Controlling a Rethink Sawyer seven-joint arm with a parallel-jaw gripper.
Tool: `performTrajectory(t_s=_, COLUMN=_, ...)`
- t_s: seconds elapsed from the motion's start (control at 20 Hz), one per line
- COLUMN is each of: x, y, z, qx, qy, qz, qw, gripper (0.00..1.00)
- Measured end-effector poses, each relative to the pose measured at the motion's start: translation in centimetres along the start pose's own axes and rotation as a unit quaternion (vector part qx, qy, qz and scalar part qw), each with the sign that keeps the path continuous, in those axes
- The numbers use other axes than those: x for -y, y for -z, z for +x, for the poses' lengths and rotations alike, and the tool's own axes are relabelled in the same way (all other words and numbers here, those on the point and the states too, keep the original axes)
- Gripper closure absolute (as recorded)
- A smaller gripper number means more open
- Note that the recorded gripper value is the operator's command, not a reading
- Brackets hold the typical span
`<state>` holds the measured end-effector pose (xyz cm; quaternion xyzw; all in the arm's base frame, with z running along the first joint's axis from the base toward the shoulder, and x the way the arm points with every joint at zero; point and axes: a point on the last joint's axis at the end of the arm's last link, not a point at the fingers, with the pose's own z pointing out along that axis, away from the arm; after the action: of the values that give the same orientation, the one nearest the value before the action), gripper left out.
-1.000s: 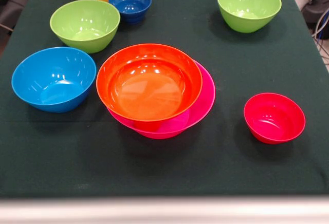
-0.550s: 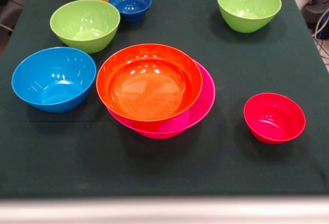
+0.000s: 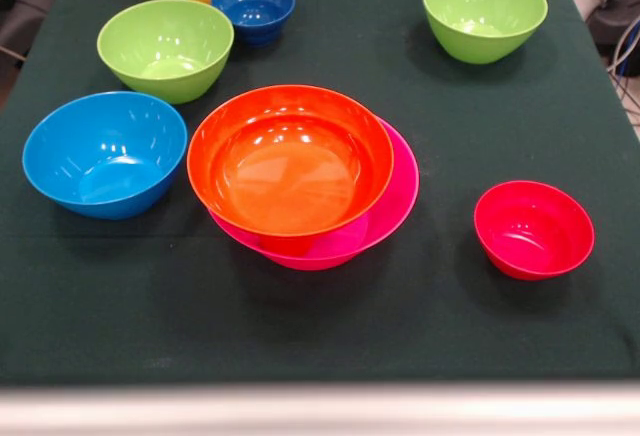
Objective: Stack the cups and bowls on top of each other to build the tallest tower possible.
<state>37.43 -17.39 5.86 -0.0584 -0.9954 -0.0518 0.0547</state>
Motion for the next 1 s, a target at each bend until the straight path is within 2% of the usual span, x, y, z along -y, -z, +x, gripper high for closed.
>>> performTrajectory(t_s=0.35, x=-0.3, y=-0.5, z=1.5, qx=-0.009, qy=-0.005, qz=0.001, qw=0.9999, gripper=0.0)
performTrajectory(t_s=1.0, x=-3.0, y=-5.1, z=3.9, qx=-0.024, qy=0.012, qz=-0.02, qw=0.9994, gripper=0.0)
